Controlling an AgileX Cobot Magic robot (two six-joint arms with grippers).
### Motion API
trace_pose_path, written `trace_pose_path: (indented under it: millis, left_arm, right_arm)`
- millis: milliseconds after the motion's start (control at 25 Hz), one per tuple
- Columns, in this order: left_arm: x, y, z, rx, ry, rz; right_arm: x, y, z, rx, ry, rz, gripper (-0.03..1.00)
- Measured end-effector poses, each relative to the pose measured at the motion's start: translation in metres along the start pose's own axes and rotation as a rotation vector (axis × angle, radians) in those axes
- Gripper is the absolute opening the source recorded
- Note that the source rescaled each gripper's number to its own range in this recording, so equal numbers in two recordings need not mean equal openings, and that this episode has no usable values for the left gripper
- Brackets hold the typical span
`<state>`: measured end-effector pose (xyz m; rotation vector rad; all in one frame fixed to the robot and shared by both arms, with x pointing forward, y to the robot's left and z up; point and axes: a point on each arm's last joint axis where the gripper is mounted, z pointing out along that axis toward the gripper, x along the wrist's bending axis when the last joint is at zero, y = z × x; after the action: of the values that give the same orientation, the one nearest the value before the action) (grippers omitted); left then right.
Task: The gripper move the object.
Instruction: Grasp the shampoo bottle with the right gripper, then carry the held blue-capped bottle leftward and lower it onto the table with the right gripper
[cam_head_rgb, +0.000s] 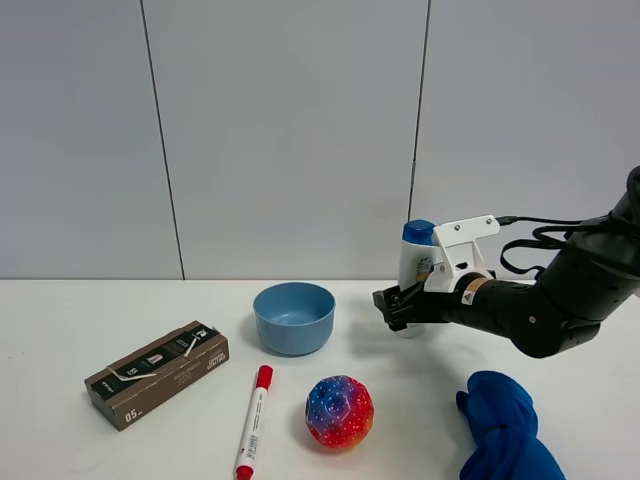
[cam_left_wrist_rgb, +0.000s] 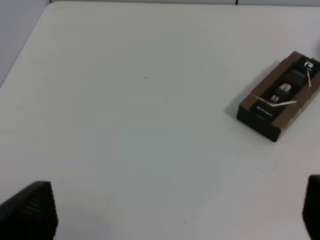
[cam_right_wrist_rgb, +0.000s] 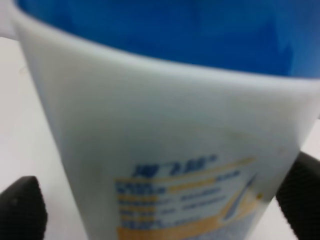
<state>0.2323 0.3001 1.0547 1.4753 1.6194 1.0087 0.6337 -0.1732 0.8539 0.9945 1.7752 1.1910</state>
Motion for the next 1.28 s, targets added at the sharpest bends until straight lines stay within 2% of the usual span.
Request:
trace_pose_path:
  millis: [80, 200, 240, 960, 1280]
  left_arm:
    - [0.000, 0.000, 0.000, 0.000, 0.000, 0.000]
    - [0.000, 0.000, 0.000, 0.000, 0.000, 0.000]
    - [0.000, 0.000, 0.000, 0.000, 0.000, 0.000]
    - [0.000, 0.000, 0.000, 0.000, 0.000, 0.000]
    - [0.000, 0.000, 0.000, 0.000, 0.000, 0.000]
  right_arm:
    - [0.000, 0.001, 0.000, -0.016, -0.002, 0.000, 0.55]
    - [0.000, 0.002, 0.000, -0.017, -0.002, 0.000, 0.10]
    - [0.000, 0.002, 0.000, -0.019, -0.002, 0.004, 0.01]
    - [0.001, 0.003, 0.000, -0.012, 0.014, -0.007, 0.01]
    - [-0.003, 0.020, -0.006, 0.027, 0.015, -0.016, 0.01]
